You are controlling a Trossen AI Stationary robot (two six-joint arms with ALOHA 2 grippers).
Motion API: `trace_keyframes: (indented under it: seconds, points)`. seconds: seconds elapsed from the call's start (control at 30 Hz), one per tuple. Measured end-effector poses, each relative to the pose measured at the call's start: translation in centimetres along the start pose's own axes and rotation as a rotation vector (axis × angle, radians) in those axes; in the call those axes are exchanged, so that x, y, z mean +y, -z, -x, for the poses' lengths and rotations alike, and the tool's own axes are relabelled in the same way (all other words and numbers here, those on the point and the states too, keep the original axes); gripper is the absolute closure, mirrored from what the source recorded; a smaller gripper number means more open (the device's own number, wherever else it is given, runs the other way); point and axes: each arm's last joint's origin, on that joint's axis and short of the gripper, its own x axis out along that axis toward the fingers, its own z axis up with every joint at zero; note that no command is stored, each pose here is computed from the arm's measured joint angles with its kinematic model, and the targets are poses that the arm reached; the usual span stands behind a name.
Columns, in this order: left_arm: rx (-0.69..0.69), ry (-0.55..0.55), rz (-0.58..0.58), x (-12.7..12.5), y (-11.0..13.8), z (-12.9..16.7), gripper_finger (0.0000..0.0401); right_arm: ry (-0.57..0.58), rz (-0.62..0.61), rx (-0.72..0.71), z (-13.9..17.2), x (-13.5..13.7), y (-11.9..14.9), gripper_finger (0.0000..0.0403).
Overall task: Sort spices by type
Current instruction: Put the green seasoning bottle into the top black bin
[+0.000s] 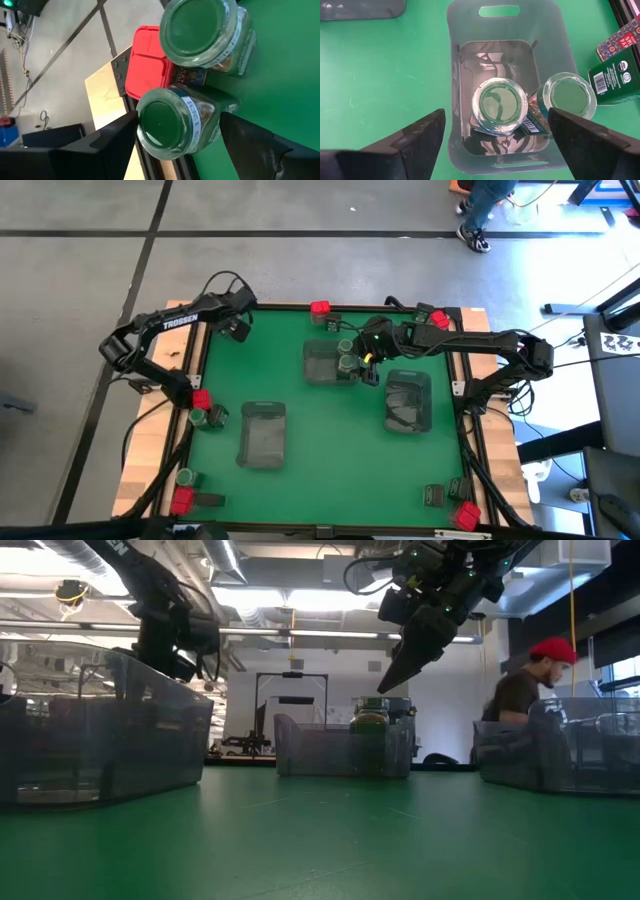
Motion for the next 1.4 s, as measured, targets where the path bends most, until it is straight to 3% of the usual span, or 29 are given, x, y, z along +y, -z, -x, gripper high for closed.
trace_keyframes:
  seconds: [0.37,0.8,1.13,1.27,1.4]
  points:
    - [-0.01,0.057,-0.057,0.0,0.3,0.8,0.0123,0.0,-0.001,0.0,0.0,0.0,0.0,0.0052]
    - [-0.048,0.211,-0.084,0.1,1.3,3.0,0.0123,0.0,-0.001,0.0,0.0,0.0,0.0,0.0052]
    - [-0.075,0.206,0.018,2.1,1.2,3.4,0.0123,0.0,-0.001,0.0,0.0,0.0,0.0,0.0052]
    - [-0.051,0.29,0.029,2.3,1.4,2.4,0.0123,0.0,-0.001,0.0,0.0,0.0,0.0,0.0052]
    - [-0.057,0.305,0.027,2.3,1.4,2.2,0.0123,0.0,-0.002,0.001,0.0,0.0,0.0,0.0052]
